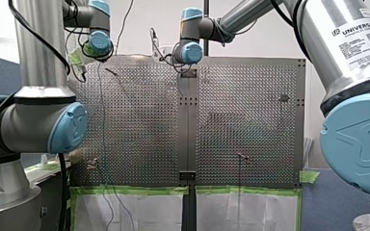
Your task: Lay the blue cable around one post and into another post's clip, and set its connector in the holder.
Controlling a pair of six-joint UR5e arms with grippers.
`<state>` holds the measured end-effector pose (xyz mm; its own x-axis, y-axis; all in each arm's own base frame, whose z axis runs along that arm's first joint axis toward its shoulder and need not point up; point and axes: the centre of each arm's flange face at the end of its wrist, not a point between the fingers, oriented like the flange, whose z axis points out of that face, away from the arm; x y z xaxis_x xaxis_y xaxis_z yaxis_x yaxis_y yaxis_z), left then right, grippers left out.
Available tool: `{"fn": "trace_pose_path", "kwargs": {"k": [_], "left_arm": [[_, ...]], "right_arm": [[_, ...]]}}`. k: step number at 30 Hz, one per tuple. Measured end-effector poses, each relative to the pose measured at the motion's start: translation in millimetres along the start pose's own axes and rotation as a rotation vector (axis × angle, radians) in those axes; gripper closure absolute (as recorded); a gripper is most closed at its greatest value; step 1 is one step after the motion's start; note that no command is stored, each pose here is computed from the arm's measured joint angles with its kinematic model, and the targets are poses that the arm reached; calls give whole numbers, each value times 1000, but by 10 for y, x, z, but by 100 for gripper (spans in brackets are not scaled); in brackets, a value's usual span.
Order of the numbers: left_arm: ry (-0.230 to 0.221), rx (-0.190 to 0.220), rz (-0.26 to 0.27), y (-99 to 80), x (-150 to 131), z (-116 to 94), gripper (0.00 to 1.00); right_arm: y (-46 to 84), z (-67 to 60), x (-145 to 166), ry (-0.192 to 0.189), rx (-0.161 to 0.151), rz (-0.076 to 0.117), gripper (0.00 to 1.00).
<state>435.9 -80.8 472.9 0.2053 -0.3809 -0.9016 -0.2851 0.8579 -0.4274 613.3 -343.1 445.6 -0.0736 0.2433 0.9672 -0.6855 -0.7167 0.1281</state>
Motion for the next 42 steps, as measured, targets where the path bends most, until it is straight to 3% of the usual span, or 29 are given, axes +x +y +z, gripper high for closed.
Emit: {"fn": "trace_pose_path", "kwargs": {"k": [6,10,23,29,35,42], "left_arm": [[66,-30,17,191,67,192,0],[85,-39,3,292,79,383,0],[26,-13,-116,650,-65,834,0],[23,-12,-132,852,-67,996,0],[79,-3,-105,982,133,1139,0],[131,44,-102,959,306,1196,0]], "right_arm": [[-70,87,-38,-3,7,-11,100],[-72,131,15,10,5,-12,100],[-43,210,-11,26,-11,-4,100],[-48,301,-77,17,-14,-8,100],[68,393,-16,38,-36,-5,100],[254,452,-25,43,-68,-3,100]]}}
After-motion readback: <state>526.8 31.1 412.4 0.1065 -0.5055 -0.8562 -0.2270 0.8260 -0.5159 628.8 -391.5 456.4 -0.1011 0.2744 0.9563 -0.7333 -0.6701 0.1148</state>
